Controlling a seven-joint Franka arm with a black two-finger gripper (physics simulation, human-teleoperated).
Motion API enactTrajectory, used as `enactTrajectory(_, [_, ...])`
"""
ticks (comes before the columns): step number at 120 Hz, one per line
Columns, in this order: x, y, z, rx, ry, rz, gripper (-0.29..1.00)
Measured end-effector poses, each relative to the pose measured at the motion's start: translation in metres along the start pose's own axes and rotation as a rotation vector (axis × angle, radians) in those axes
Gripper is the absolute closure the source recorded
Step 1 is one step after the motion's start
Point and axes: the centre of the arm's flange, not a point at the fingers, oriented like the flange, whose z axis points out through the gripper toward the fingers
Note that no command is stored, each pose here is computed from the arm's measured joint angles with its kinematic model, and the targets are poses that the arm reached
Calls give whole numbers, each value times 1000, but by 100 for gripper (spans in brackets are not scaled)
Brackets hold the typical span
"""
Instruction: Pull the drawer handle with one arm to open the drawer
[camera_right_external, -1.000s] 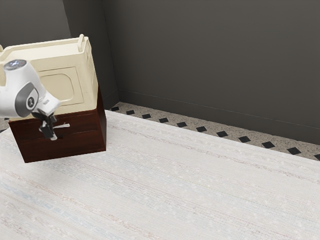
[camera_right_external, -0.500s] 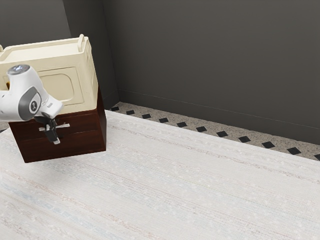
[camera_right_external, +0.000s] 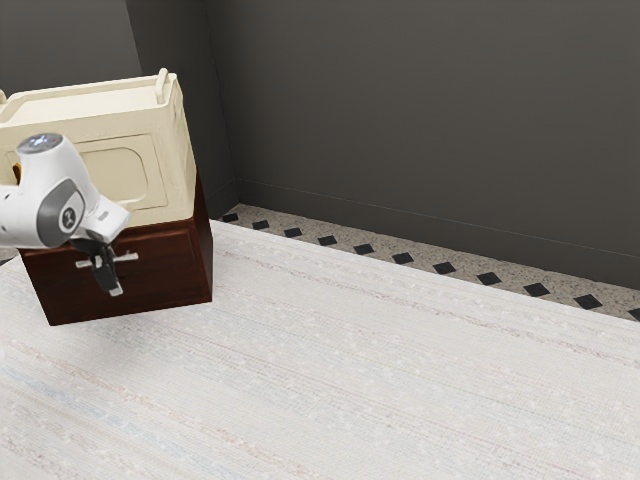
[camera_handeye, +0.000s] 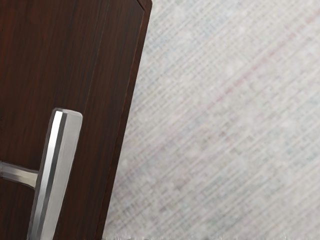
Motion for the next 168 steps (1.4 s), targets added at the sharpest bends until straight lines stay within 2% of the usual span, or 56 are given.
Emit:
enactTrajectory(67, [-5,43,-14,-28,-13,-42,0])
enactTrajectory(168, [-4,95,-35,-17,13,-92,1])
